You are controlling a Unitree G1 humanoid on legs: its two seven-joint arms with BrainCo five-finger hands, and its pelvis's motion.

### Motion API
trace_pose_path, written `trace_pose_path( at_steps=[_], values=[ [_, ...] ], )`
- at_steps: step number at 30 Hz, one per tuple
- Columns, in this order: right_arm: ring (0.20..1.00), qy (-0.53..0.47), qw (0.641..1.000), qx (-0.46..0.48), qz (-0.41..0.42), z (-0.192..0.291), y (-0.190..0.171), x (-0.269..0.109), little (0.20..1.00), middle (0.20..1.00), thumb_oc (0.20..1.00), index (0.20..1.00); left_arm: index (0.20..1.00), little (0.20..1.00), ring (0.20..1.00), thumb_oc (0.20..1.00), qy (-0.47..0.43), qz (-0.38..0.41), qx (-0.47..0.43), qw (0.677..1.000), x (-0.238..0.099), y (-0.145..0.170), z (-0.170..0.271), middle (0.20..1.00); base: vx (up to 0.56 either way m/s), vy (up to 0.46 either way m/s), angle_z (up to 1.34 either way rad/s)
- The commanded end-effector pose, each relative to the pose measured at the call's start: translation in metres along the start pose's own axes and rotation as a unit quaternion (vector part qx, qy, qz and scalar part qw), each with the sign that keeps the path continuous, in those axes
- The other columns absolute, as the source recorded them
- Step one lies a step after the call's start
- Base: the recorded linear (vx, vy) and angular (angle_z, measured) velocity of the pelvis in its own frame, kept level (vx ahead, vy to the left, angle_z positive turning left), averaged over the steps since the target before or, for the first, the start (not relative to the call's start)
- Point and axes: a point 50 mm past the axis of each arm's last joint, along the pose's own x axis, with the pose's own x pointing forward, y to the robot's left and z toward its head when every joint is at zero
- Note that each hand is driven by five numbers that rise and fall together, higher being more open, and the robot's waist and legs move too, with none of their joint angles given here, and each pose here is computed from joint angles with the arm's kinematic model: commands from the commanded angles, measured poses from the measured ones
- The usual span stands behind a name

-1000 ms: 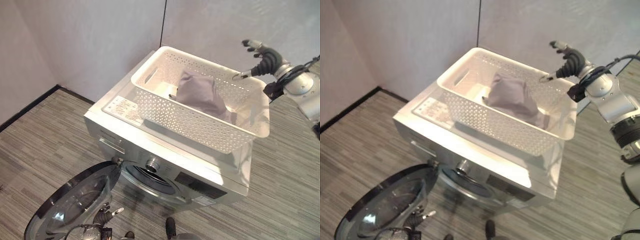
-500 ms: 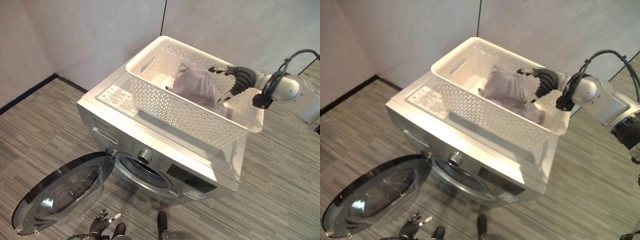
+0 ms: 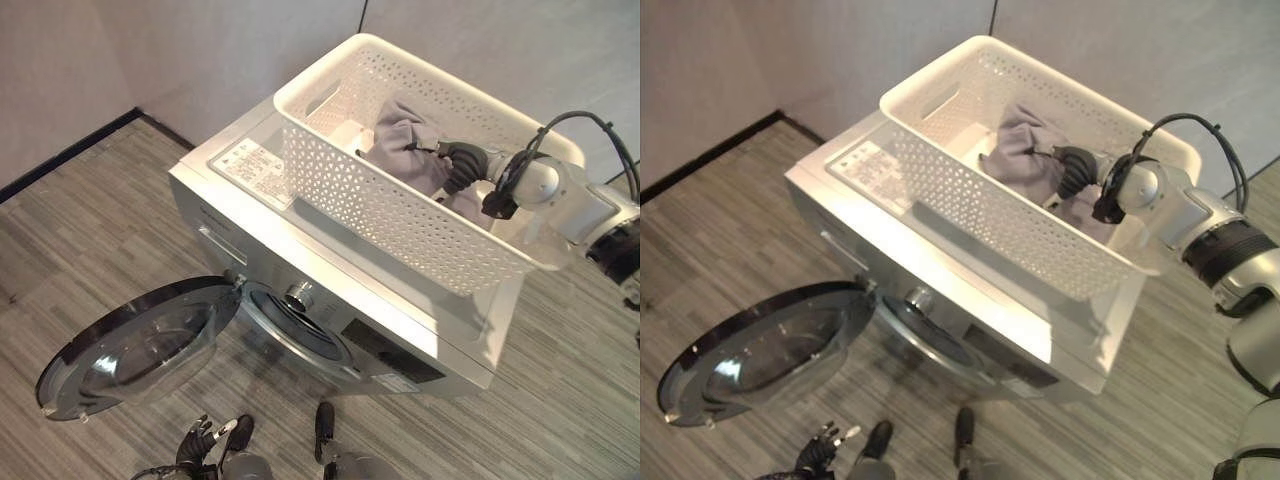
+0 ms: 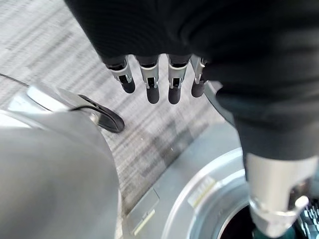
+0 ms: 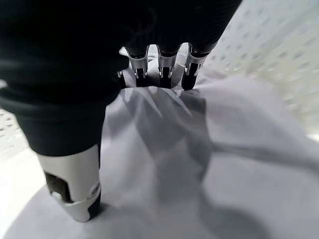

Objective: Grab the laundry basket,head to the washer,open it,put in the laundry and shut it.

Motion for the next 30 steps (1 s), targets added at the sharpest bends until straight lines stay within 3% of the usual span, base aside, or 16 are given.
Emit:
trace_pose_path(
  at_steps=[1, 8, 9, 10, 13, 20, 26, 29, 30],
  values=[
    [1.0, 0.017, 0.996, -0.028, -0.079, 0.005, -0.05, -0.007, 1.0, 1.0, 1.0, 1.0, 1.0, 1.0, 1.0, 1.0, -0.039, 0.009, 0.009, 0.999, 0.006, 0.007, 0.022, 1.0, -0.03, -0.033, 0.19],
    [1.0, 0.065, 0.996, -0.054, -0.022, -0.01, -0.032, 0.0, 1.0, 1.0, 1.0, 1.0, 1.0, 1.0, 1.0, 1.0, -0.053, -0.006, 0.006, 0.999, 0.007, 0.002, 0.031, 1.0, -0.01, -0.038, 0.1],
    [0.871, 0.068, 0.996, -0.061, -0.003, -0.012, -0.026, -0.001, 0.871, 0.871, 0.871, 0.871, 1.0, 1.0, 1.0, 1.0, -0.057, -0.011, 0.005, 0.998, 0.007, 0.001, 0.033, 1.0, -0.01, -0.039, 0.02],
    [0.2, 0.066, 0.994, -0.078, 0.04, -0.015, -0.014, -0.005, 0.2, 0.2, 0.2, 0.2, 1.0, 1.0, 1.0, 1.0, -0.065, -0.025, 0.007, 0.998, 0.007, -0.003, 0.036, 1.0, -0.01, -0.061, 0.1],
    [0.2, 0.054, 0.993, -0.053, 0.094, -0.02, 0.005, -0.013, 0.2, 0.2, 0.2, 0.2, 1.0, 1.0, 1.0, 1.0, -0.07, -0.039, 0.015, 0.997, 0.008, -0.01, 0.039, 1.0, 0.0, -0.052, 0.22],
    [0.2, 0.028, 0.994, -0.027, 0.097, -0.016, 0.004, -0.02, 0.2, 0.2, 0.2, 0.2, 1.0, 1.0, 1.0, 1.0, -0.077, -0.057, 0.032, 0.995, 0.01, -0.019, 0.042, 1.0, 0.0, -0.008, 0.02],
    [0.2, -0.028, 0.999, -0.008, 0.016, 0.001, -0.03, -0.033, 0.2, 0.2, 0.2, 0.2, 1.0, 1.0, 1.0, 1.0, -0.073, -0.048, 0.038, 0.995, 0.01, -0.015, 0.042, 1.0, 0.01, 0.002, 0.0],
    [0.2, -0.067, 0.996, 0.001, -0.054, 0.014, -0.06, -0.046, 0.2, 0.2, 0.2, 0.2, 1.0, 1.0, 1.0, 1.0, -0.067, -0.032, 0.04, 0.996, 0.01, -0.008, 0.041, 1.0, 0.04, 0.007, -0.01],
    [0.2, -0.078, 0.99, 0.016, -0.113, 0.015, -0.082, -0.057, 0.2, 0.2, 0.2, 0.2, 1.0, 1.0, 1.0, 1.0, -0.063, -0.027, 0.044, 0.997, 0.01, -0.005, 0.038, 1.0, 0.08, 0.006, -0.07]
  ],
)
